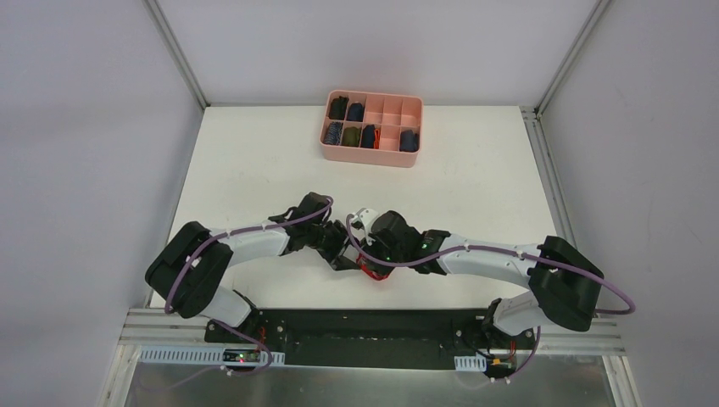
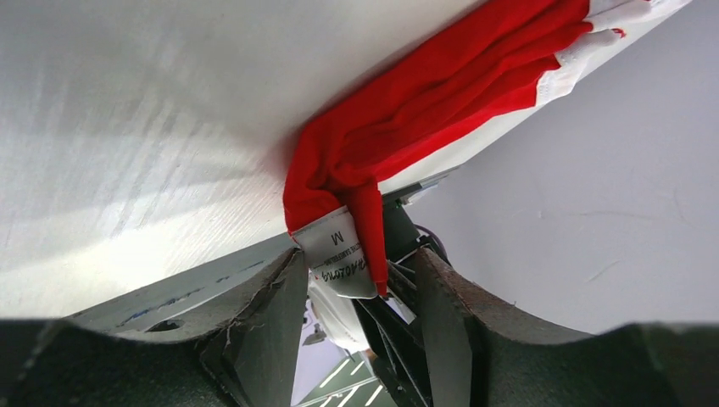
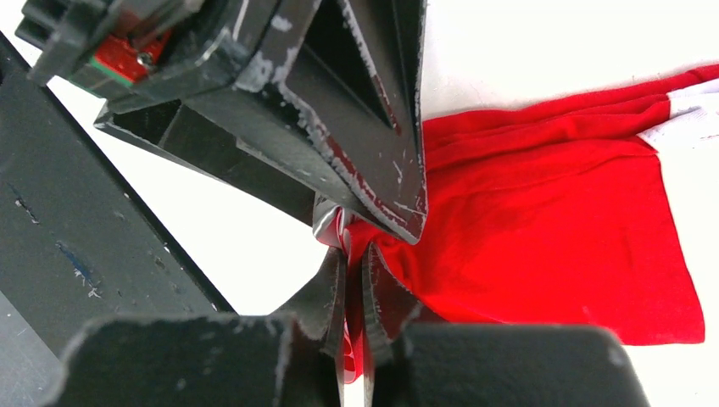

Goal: Roll the underwear
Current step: Roll the underwear to the center of the board.

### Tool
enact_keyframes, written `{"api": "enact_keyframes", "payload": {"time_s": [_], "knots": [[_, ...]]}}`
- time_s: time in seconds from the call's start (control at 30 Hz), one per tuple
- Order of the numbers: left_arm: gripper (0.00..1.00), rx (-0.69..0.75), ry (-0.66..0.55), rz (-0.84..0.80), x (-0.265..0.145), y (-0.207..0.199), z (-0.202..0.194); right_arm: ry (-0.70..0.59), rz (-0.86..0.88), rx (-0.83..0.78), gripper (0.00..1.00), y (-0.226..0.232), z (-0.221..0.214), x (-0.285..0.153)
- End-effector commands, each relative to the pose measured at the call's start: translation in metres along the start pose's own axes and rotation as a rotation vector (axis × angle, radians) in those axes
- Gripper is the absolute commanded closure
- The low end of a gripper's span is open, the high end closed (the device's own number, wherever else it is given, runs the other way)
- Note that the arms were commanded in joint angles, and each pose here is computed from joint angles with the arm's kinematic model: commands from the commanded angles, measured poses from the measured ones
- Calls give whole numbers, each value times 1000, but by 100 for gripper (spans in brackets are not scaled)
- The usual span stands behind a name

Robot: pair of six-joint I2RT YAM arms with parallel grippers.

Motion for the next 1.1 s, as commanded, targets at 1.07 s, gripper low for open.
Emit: {"api": "enact_keyframes", "payload": {"time_s": [1.07], "knots": [[72,20,48,-40,2,-14,-8,-29,30,-16,100,6,16,-1]]}}
Point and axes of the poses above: each gripper's point midway between its finger pads, its own x axis out along the fingers, its own y axis along the line the jaws close on, z = x × y, the point moved 7 cm from there along -x, back along the fingers, and after that the axes turned 2 degrees about x, right-handed, at the moved point
